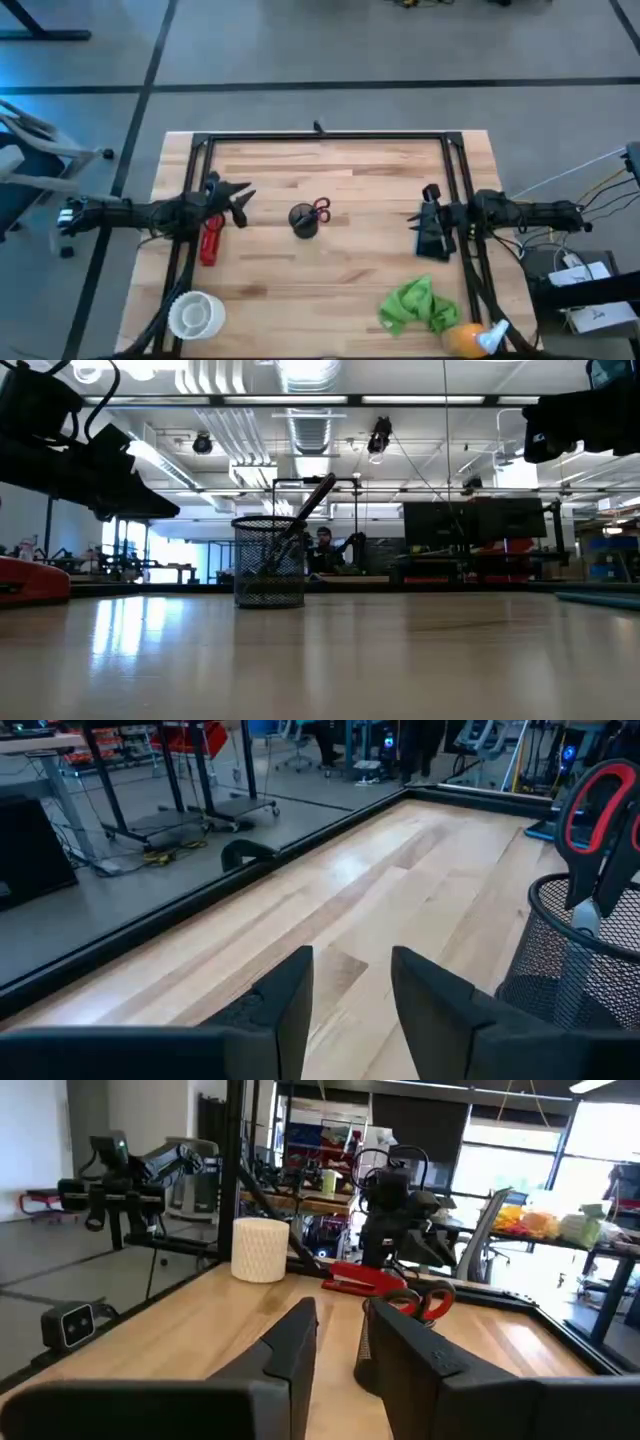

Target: Apply microfiber cloth

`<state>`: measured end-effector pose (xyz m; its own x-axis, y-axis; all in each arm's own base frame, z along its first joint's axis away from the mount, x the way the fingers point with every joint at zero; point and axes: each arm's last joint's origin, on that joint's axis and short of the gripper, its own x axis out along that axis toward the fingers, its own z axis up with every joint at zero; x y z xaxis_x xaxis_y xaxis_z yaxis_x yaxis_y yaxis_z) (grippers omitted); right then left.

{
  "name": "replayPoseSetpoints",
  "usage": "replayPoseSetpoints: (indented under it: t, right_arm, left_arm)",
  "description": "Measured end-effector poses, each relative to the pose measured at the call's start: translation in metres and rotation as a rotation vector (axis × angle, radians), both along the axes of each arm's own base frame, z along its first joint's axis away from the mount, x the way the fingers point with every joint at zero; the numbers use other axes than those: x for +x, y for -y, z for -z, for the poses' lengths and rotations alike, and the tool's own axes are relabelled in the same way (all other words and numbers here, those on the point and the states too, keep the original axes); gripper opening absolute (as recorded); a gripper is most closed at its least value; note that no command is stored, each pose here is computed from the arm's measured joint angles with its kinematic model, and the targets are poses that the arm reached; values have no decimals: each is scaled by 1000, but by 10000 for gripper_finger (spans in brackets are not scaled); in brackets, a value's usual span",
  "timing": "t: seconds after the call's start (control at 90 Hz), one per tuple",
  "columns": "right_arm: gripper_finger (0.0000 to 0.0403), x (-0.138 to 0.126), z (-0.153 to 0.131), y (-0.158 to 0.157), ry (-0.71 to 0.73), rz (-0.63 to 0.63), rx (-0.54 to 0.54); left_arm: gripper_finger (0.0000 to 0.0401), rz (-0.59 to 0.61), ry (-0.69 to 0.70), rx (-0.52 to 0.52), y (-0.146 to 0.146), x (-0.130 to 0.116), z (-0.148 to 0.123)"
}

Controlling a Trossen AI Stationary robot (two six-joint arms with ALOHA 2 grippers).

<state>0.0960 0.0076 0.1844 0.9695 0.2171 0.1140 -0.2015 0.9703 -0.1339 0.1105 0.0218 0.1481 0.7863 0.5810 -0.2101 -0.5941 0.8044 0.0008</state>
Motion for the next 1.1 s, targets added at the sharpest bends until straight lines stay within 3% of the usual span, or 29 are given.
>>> replayPoseSetpoints:
  t: [0.578, 0.933, 1.1]
  right_arm:
    - [39, 0, 0, 0, 0, 0, 0]
    - [54, -1, -4, 0, 40, 0, 2]
    - [63, -2, -11, 0, 88, -16, 133]
  left_arm:
    - [120, 0, 0, 0, 0, 0, 0]
    - [120, 1, 0, 0, 0, 0, 0]
    - [120, 0, 0, 0, 0, 0, 0]
